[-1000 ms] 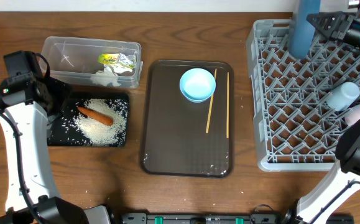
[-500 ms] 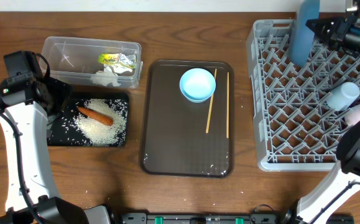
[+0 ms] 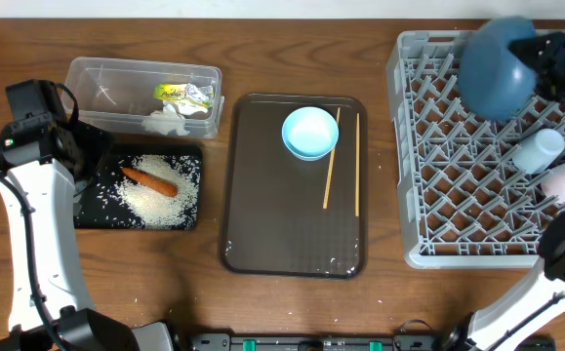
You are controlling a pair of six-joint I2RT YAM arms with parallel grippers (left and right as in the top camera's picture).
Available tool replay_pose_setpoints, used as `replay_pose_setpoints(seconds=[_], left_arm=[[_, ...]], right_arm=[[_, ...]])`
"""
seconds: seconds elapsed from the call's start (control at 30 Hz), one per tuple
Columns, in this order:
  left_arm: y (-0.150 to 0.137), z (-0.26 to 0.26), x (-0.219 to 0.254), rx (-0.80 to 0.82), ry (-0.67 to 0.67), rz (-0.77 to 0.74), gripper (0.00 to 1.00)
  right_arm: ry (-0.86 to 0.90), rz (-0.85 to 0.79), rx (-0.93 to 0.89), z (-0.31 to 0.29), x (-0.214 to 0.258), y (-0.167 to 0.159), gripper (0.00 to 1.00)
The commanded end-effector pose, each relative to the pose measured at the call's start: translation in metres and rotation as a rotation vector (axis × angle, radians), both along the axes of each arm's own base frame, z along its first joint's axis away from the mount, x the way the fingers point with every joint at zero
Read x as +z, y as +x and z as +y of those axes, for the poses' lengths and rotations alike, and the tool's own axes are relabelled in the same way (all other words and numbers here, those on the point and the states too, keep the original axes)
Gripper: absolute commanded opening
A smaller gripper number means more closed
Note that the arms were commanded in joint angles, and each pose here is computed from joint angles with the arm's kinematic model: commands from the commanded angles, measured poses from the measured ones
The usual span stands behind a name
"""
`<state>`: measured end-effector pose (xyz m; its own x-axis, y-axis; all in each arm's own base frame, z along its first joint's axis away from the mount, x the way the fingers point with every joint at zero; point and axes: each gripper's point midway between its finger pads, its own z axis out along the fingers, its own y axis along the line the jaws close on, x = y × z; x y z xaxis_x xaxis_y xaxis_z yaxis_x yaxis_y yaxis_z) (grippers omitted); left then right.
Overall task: Sort waste into correct bins and load items into the dishwasher rack
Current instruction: 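Lift the blue plate, carry it right and place it in the rack, then move the right gripper back and grasp the small light blue bowl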
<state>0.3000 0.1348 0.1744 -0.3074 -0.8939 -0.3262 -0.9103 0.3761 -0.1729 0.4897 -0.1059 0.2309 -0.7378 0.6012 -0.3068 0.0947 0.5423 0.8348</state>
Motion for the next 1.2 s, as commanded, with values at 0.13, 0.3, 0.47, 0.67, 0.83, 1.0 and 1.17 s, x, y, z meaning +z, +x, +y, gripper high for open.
replay_pose_setpoints(seconds=[0.13, 0.3, 0.47, 0.67, 0.83, 1.0, 1.17], left_arm=[[-0.002, 0.003, -0.002, 0.007, 0.007, 0.016, 0.98], [-0.002, 0.003, -0.002, 0.007, 0.007, 0.016, 0.98], [-0.002, 0.003, -0.002, 0.007, 0.007, 0.016, 0.98], [-0.002, 0.003, -0.002, 0.007, 0.007, 0.016, 0.98], [-0.002, 0.003, -0.002, 0.007, 0.007, 0.016, 0.98], [-0.002, 0.003, -0.002, 0.007, 0.007, 0.016, 0.98], [-0.002, 0.003, -0.002, 0.007, 0.007, 0.016, 0.98]], right_arm=[[-0.328, -0.043, -0.255, -0.031, 0.081, -0.039, 0.9], [-0.442, -0.114, -0.34, -0.028, 0.13, -0.067, 0.91], [-0.524, -0.156, -0.361, -0.009, 0.157, -0.087, 0.91], [-0.578, -0.176, -0.278, 0.035, 0.163, -0.091, 0.9], [-0.602, -0.186, -0.098, 0.101, 0.153, -0.092, 0.96], [-0.588, -0.217, 0.114, 0.181, 0.145, -0.101, 0.99], [-0.637, -0.22, 0.259, 0.251, 0.122, -0.1, 0.99]])
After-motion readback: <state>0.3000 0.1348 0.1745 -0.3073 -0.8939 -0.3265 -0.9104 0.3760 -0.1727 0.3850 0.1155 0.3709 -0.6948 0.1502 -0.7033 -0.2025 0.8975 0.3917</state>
